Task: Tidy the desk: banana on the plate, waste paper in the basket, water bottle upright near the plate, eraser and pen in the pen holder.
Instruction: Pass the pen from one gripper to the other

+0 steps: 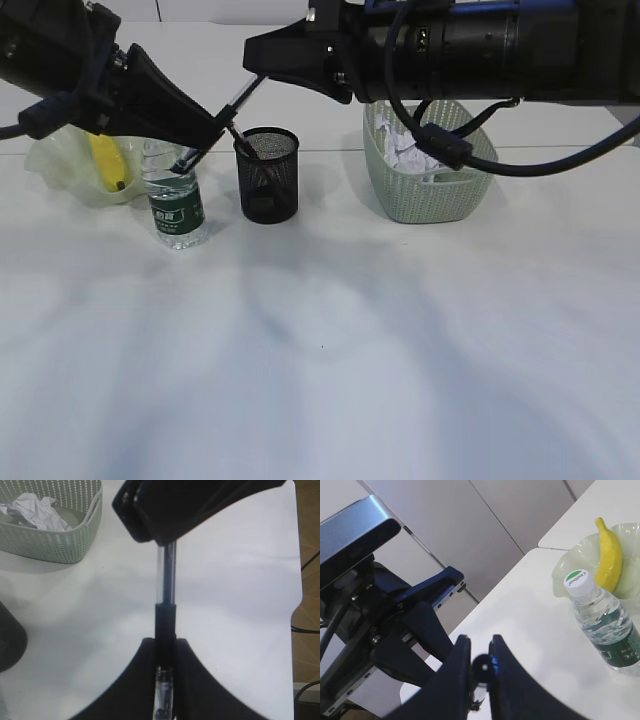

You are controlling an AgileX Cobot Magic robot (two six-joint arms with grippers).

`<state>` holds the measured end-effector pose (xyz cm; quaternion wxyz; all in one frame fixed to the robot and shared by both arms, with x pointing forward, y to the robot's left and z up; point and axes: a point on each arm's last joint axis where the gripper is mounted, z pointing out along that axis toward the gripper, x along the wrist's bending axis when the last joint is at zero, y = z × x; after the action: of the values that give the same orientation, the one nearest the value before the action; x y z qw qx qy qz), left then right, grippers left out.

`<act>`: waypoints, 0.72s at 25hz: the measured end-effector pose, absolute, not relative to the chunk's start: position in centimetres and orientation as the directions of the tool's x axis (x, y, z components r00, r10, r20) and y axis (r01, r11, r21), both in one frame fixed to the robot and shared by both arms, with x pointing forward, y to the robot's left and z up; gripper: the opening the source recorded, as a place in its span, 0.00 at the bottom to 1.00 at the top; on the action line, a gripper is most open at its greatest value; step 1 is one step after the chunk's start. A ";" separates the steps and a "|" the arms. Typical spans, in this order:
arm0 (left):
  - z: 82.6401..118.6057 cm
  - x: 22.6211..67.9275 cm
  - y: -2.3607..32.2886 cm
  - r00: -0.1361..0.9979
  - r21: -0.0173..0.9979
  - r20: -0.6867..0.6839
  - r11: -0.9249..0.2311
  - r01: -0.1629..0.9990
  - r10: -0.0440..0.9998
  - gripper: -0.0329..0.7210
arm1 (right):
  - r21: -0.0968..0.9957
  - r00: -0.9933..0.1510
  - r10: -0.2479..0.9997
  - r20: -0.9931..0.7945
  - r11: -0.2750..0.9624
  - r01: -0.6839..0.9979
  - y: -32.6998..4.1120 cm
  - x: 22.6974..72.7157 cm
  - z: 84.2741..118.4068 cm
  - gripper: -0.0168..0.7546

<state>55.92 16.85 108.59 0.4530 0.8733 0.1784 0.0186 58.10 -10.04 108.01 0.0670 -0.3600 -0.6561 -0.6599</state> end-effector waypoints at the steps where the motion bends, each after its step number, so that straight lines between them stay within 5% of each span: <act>1: 108.6 55.9 16.8 0.936 0.798 -0.129 -0.526 0.295 0.328 0.09 | 0.818 -0.732 0.384 0.563 -0.130 0.561 -10.0 58.1 108.0 0.09; 18: 108.9 56.1 16.7 0.928 0.819 -0.145 -0.484 0.307 0.343 0.36 | 0.802 -0.713 0.387 0.585 -0.143 0.580 -10.4 58.3 108.0 0.09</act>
<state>56.07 16.66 108.90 0.4716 0.8612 0.1886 0.0191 58.27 -10.36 107.99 0.0735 -0.3717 -0.6503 -0.6585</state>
